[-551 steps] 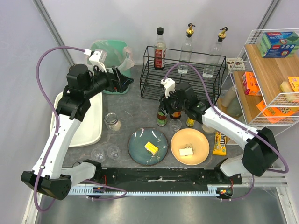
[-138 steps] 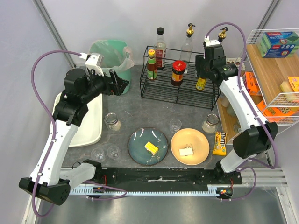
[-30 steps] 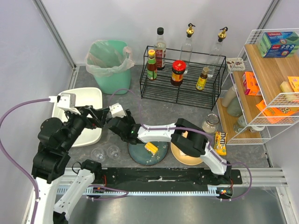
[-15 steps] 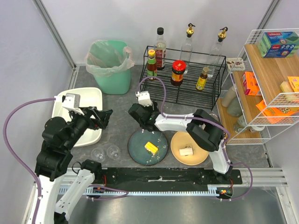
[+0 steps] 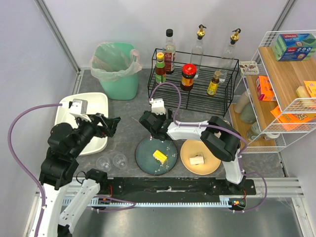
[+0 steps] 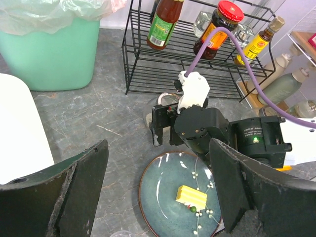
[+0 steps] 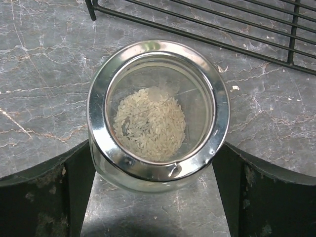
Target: Clear the kitchen counter
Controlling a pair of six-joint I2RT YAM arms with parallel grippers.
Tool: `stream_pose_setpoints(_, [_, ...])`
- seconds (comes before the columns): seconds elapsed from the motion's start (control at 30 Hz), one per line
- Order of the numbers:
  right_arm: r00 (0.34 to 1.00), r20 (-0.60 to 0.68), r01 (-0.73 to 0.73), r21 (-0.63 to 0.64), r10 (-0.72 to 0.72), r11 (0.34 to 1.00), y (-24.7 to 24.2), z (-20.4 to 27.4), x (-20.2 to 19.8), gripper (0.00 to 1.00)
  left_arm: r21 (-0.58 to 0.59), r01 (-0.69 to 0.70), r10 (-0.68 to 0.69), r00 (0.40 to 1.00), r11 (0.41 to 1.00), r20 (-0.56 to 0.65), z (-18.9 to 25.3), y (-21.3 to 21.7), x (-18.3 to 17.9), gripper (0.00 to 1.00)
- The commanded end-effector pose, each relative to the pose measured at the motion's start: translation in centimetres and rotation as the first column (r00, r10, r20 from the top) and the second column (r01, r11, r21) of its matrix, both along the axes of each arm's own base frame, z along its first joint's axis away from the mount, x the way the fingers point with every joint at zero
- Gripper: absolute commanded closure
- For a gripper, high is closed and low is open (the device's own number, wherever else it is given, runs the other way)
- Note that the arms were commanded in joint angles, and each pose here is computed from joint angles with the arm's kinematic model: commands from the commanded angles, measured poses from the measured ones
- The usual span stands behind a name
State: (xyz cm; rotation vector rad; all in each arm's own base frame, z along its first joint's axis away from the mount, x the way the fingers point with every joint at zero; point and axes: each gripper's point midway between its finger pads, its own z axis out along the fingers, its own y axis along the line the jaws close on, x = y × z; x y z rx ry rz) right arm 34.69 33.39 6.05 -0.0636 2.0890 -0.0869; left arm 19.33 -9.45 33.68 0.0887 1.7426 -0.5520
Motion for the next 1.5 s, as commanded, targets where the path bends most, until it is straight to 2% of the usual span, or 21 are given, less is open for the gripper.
stream_pose_setpoints(0.0, [0.997, 0.058, 0.037, 0.074, -0.041, 0.997, -0.4, 3.2, 0.1, 0.02, -0.016, 0.022, -0.021, 0.999, 1.000, 0.038, 0.7, -0.4, 0.0, 0.12])
stream_pose_setpoints(0.47, [1.000, 0.007, -0.011, 0.090, 0.010, 0.996, 0.4, 1.6, -1.2, 0.07, -0.015, 0.016, -0.015, 0.999, 1.000, 0.040, 0.4, -0.2, -0.4, 0.12])
stream_pose_setpoints(0.63, [1.000, 0.013, -0.013, 0.071, 0.012, 0.997, 0.4, 1.1, -0.9, 0.07, -0.013, 0.014, -0.014, 0.999, 1.000, 0.039, 0.3, -0.1, -0.4, 0.12])
stream_pose_setpoints(0.77, [0.999, 0.028, -0.029, 0.070, 0.027, 0.997, 1.1, 1.3, -0.2, 0.11, -0.009, 0.013, -0.013, 0.999, 1.000, 0.036, 0.2, -0.1, -0.5, 0.12])
stream_pose_setpoints(0.87, [0.999, 0.023, -0.041, 0.077, 0.040, 0.996, 1.4, 0.9, 0.2, 0.19, -0.004, 0.009, -0.009, 0.999, 1.000, 0.040, 0.3, 0.1, -0.6, 0.12])
stream_pose_setpoints(1.03, [0.998, 0.043, -0.048, 0.084, 0.045, 0.995, 1.6, 1.7, 0.4, 0.48, 0.006, -0.001, 0.000, 0.999, 1.000, 0.039, 0.1, 0.3, -0.7, 0.12])
stream_pose_setpoints(1.17, [0.996, 0.089, -0.039, 0.091, 0.031, 0.995, 1.2, 3.7, 0.7, 0.62, 0.012, -0.005, 0.004, 0.999, 1.000, 0.042, 0.1, 0.4, -0.7, 0.12])
stream_pose_setpoints(1.47, [0.987, 0.163, -0.025, 0.158, -0.001, 0.987, 0.3, 8.1, 1.6, 0.70, 0.020, -0.005, 0.004, 0.999, 1.000, 0.049, 0.3, 0.5, -0.7, 0.12])
